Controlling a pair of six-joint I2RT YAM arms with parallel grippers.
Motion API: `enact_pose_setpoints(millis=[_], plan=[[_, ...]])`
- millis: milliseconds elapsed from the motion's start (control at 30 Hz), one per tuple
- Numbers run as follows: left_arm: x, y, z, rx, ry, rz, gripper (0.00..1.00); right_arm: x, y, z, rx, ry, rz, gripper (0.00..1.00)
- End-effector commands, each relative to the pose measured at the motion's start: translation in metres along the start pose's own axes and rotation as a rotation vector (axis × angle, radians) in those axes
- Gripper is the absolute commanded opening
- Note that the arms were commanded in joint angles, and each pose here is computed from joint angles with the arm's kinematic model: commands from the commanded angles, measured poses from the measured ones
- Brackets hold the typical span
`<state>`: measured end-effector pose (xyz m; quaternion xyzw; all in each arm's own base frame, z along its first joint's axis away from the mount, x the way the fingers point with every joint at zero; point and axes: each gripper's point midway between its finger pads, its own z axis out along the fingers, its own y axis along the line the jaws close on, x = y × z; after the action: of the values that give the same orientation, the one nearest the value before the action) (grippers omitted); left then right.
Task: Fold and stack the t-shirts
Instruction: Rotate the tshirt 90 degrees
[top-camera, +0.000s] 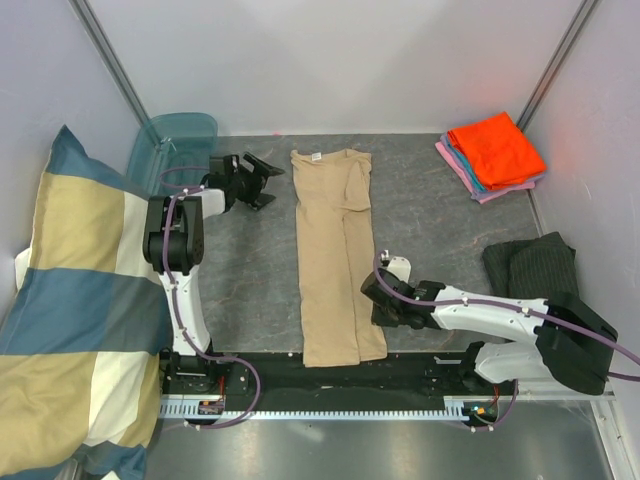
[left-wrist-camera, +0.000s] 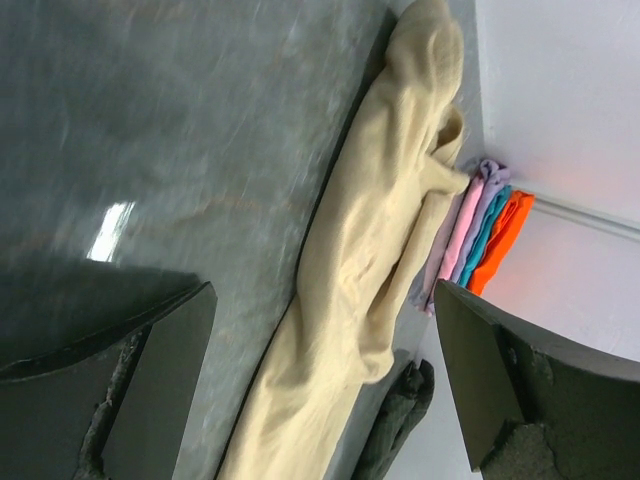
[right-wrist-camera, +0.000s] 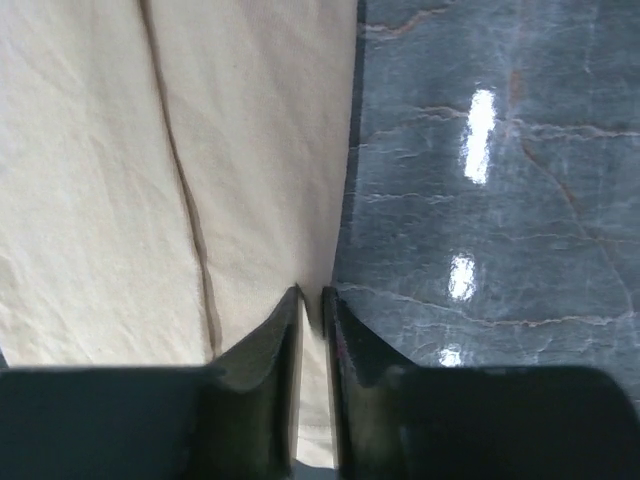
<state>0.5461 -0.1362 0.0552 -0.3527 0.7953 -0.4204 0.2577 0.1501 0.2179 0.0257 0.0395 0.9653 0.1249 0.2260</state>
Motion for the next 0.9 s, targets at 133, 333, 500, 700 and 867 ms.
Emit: enact_pose_setpoints(millis=[133, 333, 500, 700, 867], plan=[[0.032, -0.003, -0.061, -0.091, -0.059, 0.191, 1.0, -0.015, -0.002, -0.018, -0.01, -0.065, -0.018, 0.56], [0.071, -0.007, -0.084, -0.133, -0.054, 0.335, 1.0, -0.041, -0.004, -0.043, 0.006, -0.159, -0.016, 0.63], [0.137, 0.015, -0.098, -0.2, 0.012, 0.432, 0.99, -0.046, -0.009, -0.05, 0.012, -0.187, 0.001, 0.65], [0.193, 0.039, -0.138, -0.274, 0.036, 0.508, 0.99, -0.034, -0.011, -0.053, -0.013, -0.137, 0.001, 0.67], [0.201, 0.06, -0.187, -0.335, -0.033, 0.506, 0.99, -0.019, -0.015, -0.05, -0.03, -0.086, -0.001, 0.68]])
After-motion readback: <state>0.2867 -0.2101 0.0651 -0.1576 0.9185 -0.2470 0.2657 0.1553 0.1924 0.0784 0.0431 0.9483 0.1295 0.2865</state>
